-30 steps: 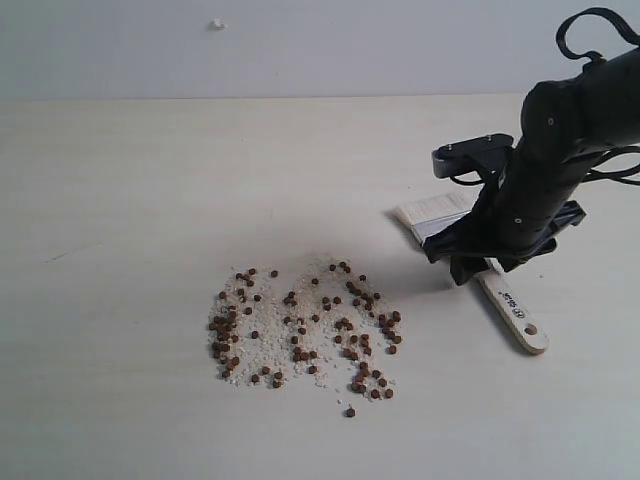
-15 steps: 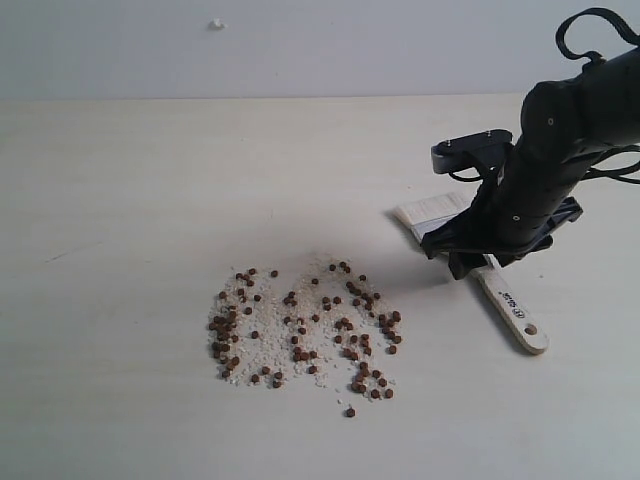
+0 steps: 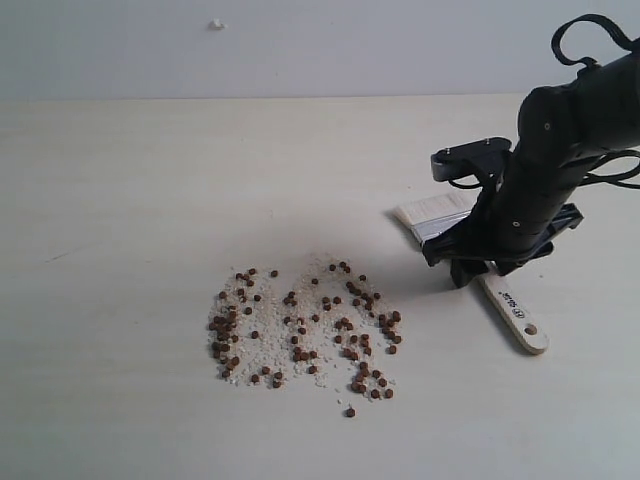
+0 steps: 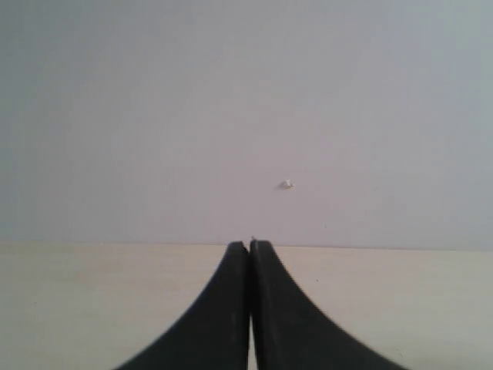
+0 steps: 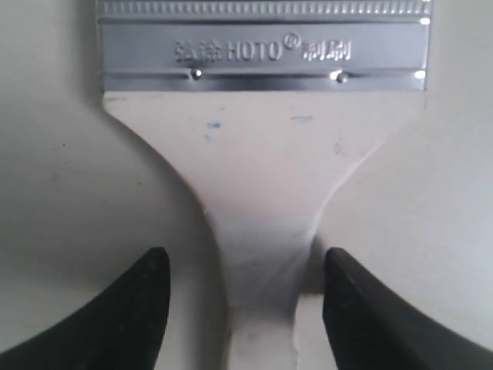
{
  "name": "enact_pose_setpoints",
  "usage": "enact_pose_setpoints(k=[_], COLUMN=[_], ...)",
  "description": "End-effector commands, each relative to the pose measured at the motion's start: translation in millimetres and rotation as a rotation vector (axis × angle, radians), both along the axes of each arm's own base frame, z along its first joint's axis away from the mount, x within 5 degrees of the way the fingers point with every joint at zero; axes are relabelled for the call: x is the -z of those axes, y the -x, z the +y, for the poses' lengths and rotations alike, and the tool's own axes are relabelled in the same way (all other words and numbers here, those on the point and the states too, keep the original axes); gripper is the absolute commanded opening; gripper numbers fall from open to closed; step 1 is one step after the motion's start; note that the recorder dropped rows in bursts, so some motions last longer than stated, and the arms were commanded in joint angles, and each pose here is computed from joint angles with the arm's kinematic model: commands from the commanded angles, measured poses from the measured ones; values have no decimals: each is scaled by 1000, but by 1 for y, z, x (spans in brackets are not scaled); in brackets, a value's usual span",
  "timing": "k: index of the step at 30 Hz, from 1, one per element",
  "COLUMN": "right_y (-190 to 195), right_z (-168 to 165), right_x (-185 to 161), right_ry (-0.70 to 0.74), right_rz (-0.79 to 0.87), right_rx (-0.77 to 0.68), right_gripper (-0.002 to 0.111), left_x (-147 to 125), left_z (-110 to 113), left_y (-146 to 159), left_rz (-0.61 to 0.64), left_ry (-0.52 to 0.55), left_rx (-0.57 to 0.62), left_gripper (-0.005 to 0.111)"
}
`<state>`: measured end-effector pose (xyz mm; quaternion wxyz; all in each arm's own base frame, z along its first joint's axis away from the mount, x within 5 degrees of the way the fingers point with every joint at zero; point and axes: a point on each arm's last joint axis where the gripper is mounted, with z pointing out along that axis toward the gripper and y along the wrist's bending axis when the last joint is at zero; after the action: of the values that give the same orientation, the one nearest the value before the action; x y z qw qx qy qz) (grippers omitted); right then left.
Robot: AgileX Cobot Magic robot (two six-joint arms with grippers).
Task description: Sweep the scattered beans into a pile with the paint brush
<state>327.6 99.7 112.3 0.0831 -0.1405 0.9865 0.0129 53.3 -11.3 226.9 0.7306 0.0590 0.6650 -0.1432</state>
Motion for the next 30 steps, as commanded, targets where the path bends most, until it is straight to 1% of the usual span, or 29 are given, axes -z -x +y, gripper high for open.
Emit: enact_pose_setpoints(k=[1,2,4,5,6,7,8,9,10,15,18,30], right_y=[-1,-1,-1,-1,-1,-1,-1,-1,-1,-1,1,19], right_z=[0,0,0,0,0,0,0,0,0,0,0,-7], right_x=[5,6,6,6,6,6,6,5,4,-9,-36,-91], right_ry=[5,6,4,4,4,4,4,4,4,-8,-23,-28], right_rz=[18,21,14,14,14,14,14,14,11,-27,-84,-149], right_rx=[0,0,0,0,0,0,0,-1,-1,-1,-12,-40], right_gripper=[54,54,50,40,34,20,13,2,0,0,0,0], left_x=[0,0,0,0,0,0,0,0,0,0,0,0], left_z=[0,0,0,0,0,0,0,0,0,0,0,0], left_y=[1,1,1,1,1,1,1,1,1,1,1,1], left_rz=[-1,-1,-1,-1,-1,-1,-1,-1,-1,-1,-1,0], left_ry=[8,8,8,7,7,7,7,7,7,7,7,9], left_rx=[10,10,10,10,10,10,10,10,10,10,10,10], left_gripper=[0,0,0,0,0,0,0,0,0,0,0,0])
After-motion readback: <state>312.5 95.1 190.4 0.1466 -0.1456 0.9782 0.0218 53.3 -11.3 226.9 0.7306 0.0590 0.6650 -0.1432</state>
